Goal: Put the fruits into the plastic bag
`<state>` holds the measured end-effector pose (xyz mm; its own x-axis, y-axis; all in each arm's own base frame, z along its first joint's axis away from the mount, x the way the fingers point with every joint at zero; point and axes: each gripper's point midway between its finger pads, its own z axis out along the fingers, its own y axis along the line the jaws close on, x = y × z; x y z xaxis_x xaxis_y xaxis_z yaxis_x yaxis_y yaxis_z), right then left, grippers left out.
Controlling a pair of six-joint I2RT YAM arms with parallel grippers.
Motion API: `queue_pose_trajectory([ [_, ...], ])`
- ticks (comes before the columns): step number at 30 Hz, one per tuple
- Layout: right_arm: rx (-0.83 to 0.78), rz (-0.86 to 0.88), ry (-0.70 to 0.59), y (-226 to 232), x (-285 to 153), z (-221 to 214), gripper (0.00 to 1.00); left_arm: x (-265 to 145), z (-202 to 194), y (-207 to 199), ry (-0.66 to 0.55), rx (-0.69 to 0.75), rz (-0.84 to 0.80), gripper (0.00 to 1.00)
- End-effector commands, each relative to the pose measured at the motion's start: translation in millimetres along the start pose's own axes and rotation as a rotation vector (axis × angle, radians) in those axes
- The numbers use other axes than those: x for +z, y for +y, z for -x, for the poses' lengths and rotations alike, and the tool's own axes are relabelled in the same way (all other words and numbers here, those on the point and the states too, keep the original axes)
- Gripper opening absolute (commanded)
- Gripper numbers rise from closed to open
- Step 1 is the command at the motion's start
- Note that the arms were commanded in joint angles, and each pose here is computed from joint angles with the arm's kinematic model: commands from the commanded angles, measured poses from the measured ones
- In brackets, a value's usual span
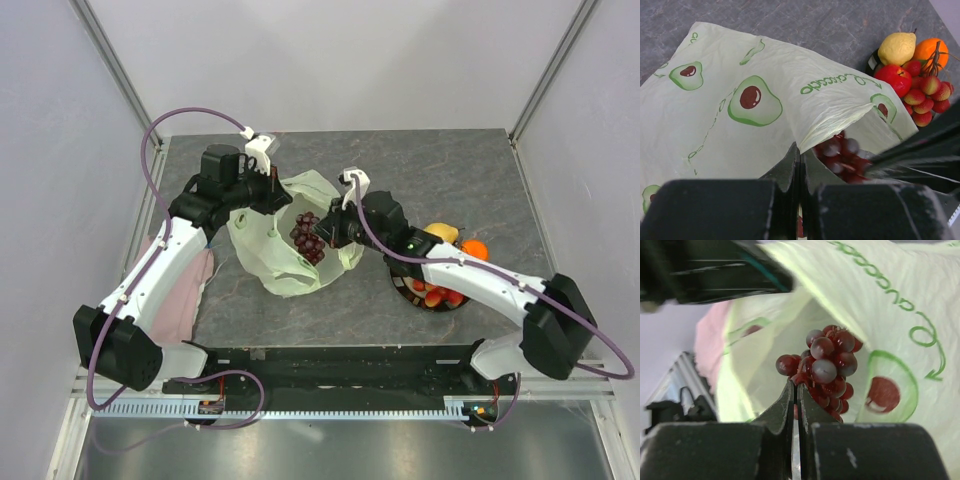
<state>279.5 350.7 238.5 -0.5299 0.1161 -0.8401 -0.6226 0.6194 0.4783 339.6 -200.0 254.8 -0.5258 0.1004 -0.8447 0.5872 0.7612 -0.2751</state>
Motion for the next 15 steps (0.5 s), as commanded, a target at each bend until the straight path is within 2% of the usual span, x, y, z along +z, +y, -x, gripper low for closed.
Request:
queue_pose_trajectory([
  [1, -0.004, -0.131, -0.132, -16.4, 22.8, 42.5, 0.0, -0.6, 16.1, -14.7, -0.053, -0.009, -0.071, 0.02],
  [4, 0.016, -0.218, -0.19, -31.0, 35.6, 56.8, 0.0, 0.1, 16.8, -20.0, -0.054, -0.019, -0.099, 0.02],
  [7, 0.07, -0.264, -0.319, -39.7, 43.5, 76.8, 0.0, 0.6, 15.5, -22.6, -0.05, -0.024, -0.116, 0.02],
  [11, 0.111, -0.359, -0.366, -69.1, 57.8, 55.6, 0.0, 0.6, 15.8, -22.6, -0.052, -0.022, -0.116, 0.02],
  [15, 0.112, -0.392, -0.317, -89.2, 88.4, 16.9, 0.0, 2.7, 13.7, -24.3, -0.041, -0.031, -0.13, 0.01],
])
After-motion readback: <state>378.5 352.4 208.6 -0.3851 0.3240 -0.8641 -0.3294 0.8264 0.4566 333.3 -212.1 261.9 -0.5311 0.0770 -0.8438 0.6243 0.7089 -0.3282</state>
